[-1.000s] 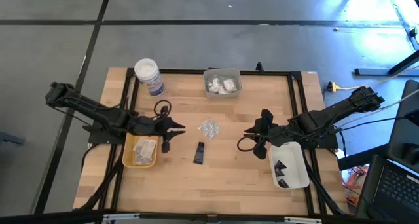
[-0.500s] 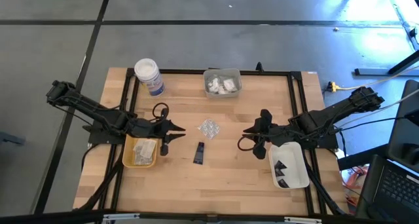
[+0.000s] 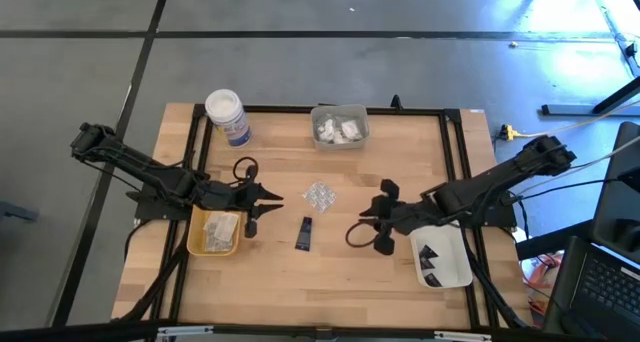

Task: Pick & Place Travel size toiletries
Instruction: Put the blue shaving cream into the white bin

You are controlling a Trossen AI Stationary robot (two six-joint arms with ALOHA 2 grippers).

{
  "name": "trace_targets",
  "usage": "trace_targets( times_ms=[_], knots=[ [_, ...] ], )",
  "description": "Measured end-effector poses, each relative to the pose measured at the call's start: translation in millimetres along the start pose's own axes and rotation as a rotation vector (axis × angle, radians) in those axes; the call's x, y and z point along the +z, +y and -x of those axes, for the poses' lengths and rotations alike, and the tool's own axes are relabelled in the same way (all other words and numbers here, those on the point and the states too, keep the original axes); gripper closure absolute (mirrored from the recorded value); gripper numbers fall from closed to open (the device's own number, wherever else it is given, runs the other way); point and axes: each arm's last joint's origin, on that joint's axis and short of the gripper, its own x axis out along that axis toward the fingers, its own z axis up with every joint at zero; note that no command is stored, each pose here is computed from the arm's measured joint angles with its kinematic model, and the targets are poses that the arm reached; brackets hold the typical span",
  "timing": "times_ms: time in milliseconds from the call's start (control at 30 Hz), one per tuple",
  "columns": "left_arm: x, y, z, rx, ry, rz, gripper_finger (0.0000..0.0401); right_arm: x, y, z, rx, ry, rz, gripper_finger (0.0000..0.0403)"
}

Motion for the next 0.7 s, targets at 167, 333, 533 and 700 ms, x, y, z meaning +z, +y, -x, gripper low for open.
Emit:
trace_targets(
  times_ms=[167, 333, 533, 700],
  knots=[
    [0.0, 0.0, 0.0, -0.001, 0.0, 0.002, 0.0324, -7.5, 4.7, -16.7, -0.011, 0.054, 0.023, 0.0327],
    [-0.3, -1.2, 0.0, -0.04, 0.008, 0.003, 0.0324, -12.7, 12.1, -22.2, 0.018, 0.08, 0.039, 0.0322],
    [-0.2, -1.5, 0.0, -0.052, 0.01, 0.003, 0.0324, -18.5, 27.3, -15.5, 0.057, 0.062, 0.074, 0.0321],
    [-3.2, -1.8, -5.0, -0.029, 0.027, 0.019, 0.0324, -23.4, 36.1, -10.3, 0.061, 0.049, 0.101, 0.0329]
  ],
)
